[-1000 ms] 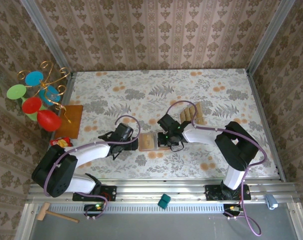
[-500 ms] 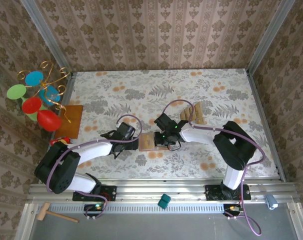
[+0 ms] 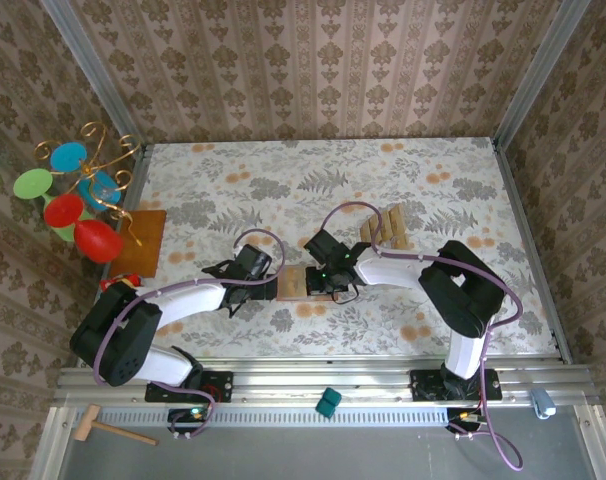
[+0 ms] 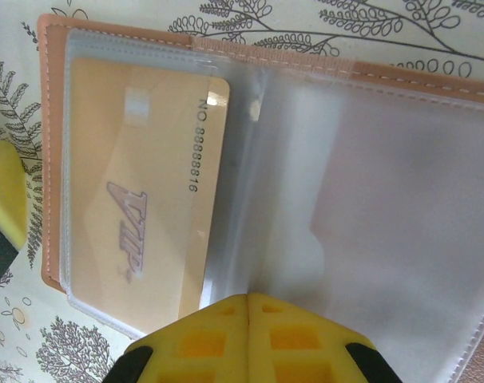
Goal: Put the credit cards into the card holder
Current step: Insert the credit card into the card slot.
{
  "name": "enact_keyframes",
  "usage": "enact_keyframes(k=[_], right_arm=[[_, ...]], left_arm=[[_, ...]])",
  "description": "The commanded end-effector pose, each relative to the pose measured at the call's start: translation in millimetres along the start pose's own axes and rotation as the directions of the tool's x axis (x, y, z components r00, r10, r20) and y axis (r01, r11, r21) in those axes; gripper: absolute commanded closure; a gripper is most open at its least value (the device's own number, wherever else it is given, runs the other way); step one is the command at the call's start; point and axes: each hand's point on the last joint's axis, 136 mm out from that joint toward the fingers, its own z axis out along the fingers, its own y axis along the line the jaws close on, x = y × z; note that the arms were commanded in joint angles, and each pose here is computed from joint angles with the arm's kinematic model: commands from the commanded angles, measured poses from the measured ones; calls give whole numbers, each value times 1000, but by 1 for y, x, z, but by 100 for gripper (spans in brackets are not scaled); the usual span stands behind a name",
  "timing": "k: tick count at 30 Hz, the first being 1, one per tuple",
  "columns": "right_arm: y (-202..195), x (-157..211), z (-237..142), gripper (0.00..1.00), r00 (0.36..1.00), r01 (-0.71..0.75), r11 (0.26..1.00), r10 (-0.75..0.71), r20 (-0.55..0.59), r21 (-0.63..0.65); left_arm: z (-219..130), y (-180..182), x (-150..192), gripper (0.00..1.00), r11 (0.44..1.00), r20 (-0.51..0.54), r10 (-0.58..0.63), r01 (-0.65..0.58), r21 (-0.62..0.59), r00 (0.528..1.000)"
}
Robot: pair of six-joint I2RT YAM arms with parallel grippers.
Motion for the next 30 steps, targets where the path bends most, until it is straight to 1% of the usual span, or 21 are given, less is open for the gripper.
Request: enact_keyframes(k=[1, 10, 23, 30], right_arm=[[6, -6, -12, 99, 1000, 3, 1000, -3, 27, 3], [8, -9, -16, 100, 999, 2, 1000, -2, 38, 0], [17, -9, -2, 100, 1000, 6, 1000, -6, 13, -18], [13, -6, 1, 100, 1000, 4, 1000, -4, 6, -7]], left_arm=[[14, -15, 27, 2, 997, -100, 19, -12, 73, 995], [16, -13, 30, 2, 997, -105, 20, -12, 71, 994], [17, -16, 29, 2, 997, -108, 25, -16, 77, 994], [18, -16, 30, 2, 997, -110, 23, -14, 78, 994]])
